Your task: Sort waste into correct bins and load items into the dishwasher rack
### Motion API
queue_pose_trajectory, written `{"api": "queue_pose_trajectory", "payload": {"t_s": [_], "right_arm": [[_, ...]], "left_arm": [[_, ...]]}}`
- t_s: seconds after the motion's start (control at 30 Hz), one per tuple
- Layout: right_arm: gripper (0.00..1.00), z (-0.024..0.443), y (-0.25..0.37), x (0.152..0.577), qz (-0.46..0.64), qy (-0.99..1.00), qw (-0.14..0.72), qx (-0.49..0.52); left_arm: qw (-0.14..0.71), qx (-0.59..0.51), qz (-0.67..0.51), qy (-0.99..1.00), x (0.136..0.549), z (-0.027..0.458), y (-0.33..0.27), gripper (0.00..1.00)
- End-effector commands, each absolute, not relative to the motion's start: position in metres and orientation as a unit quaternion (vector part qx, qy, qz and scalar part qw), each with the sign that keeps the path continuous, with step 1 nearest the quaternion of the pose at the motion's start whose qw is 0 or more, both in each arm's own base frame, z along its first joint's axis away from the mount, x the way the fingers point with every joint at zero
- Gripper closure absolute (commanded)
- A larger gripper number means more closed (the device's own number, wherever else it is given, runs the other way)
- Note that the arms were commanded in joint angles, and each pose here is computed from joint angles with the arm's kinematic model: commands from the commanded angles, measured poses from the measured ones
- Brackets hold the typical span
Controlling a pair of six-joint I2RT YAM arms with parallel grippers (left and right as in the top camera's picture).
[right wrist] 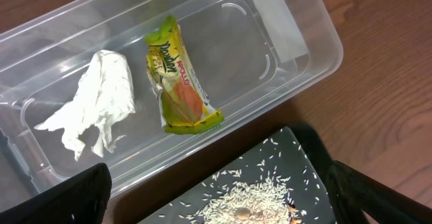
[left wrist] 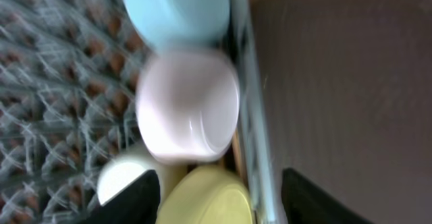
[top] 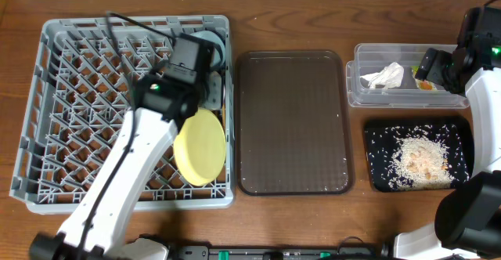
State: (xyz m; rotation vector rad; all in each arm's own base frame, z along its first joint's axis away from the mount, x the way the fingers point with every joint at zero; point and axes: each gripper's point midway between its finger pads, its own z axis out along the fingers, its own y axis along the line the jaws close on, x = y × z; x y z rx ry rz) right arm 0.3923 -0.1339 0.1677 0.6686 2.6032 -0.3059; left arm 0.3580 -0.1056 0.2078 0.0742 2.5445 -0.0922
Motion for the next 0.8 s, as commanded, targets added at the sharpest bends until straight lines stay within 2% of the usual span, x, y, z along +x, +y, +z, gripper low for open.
{"api": "queue_pose_trajectory", "payload": {"t_s": [0.0, 0.13, 0.27, 0.5, 0.77], "right_arm": [[0.01, 0.182, -0.139, 0.393, -0.119, 0.935, 0.233, 0.241], [0.01, 0.182, -0.139, 0.393, -0.119, 0.935, 0.233, 0.241], [0.01, 0.182, -0.139, 0.393, -0.119, 0.935, 0.233, 0.241], [0.01, 0.182, -0.139, 0.393, -0.119, 0.935, 0.233, 0.241], [0.01, 0.182, -0.139, 0.393, -0.119, 0.935, 0.233, 0.241]], "left_arm": [[0.380, -0.014, -0.033, 0.924, 0.372, 0.266, -0.083, 0.30], [0.426, -0.085, -0.034, 0.900, 0.380, 0.293, -0.045, 0.21], [0.432, -0.166, -0.012, 0.886, 0.380, 0.297, 0.012, 0.15], [0.414, -0.250, 0.032, 0.875, 0.374, 0.285, 0.084, 0.11], [0.411, -0.270, 0.042, 0.870, 0.370, 0.283, 0.101, 0.09]]}}
